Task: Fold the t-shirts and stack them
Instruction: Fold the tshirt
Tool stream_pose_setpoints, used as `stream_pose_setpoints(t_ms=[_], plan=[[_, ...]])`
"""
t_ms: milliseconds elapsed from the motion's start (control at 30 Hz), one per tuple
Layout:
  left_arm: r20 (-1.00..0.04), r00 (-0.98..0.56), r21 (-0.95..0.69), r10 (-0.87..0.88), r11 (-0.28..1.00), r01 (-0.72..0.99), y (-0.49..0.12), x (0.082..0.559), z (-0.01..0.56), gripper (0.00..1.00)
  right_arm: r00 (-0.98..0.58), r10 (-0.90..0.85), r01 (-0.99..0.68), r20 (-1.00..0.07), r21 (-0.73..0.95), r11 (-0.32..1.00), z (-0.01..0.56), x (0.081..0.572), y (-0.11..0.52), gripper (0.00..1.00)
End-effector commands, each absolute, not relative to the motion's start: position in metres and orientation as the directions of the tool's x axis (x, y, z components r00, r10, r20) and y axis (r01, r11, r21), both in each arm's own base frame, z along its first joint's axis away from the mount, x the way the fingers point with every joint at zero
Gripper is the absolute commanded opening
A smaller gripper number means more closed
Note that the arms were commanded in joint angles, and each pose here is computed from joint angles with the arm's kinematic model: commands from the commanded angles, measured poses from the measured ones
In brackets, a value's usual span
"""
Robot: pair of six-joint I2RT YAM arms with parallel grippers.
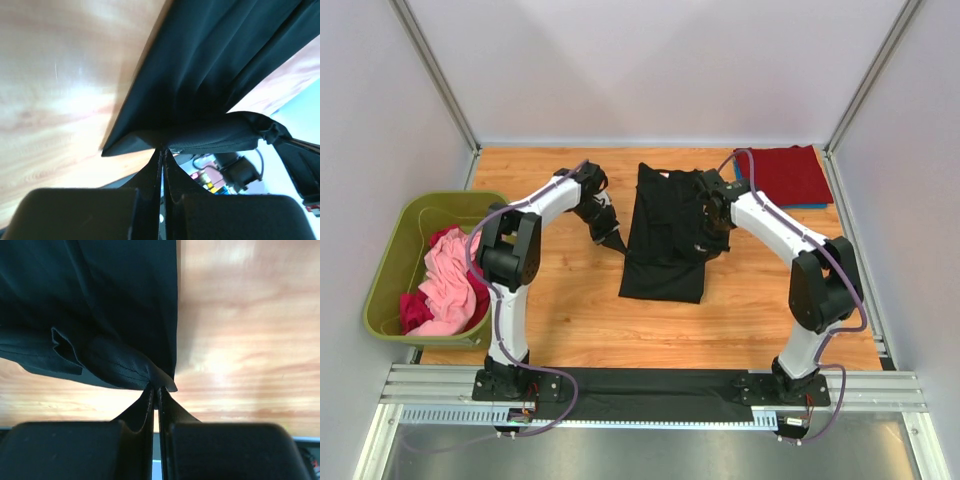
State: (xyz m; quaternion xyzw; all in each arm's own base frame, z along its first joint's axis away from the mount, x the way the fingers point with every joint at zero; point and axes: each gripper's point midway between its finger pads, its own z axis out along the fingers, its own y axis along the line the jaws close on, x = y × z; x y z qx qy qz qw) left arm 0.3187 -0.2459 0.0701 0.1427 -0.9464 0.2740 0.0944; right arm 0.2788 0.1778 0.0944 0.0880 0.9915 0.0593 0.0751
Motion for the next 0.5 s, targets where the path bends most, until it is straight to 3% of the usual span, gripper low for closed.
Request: stream_pose_setpoints(t_ms=[0,467], plan=[[0.286,-0.922,-0.491,-0.260,0.787,-0.374,-0.245,0.335,0.083,0.00,-0.977,0.137,0.113,-0.163,0.150,0.982,0.109,0.307,0.173,0.00],[0.258,-0.920,-0.540,-0.295,0.746,-0.390,-0.258,0.397,0.076,0.00,-0.972,0.125,0.079,-0.201,0.226,0.971,0.107,0.375,0.163,0.00]])
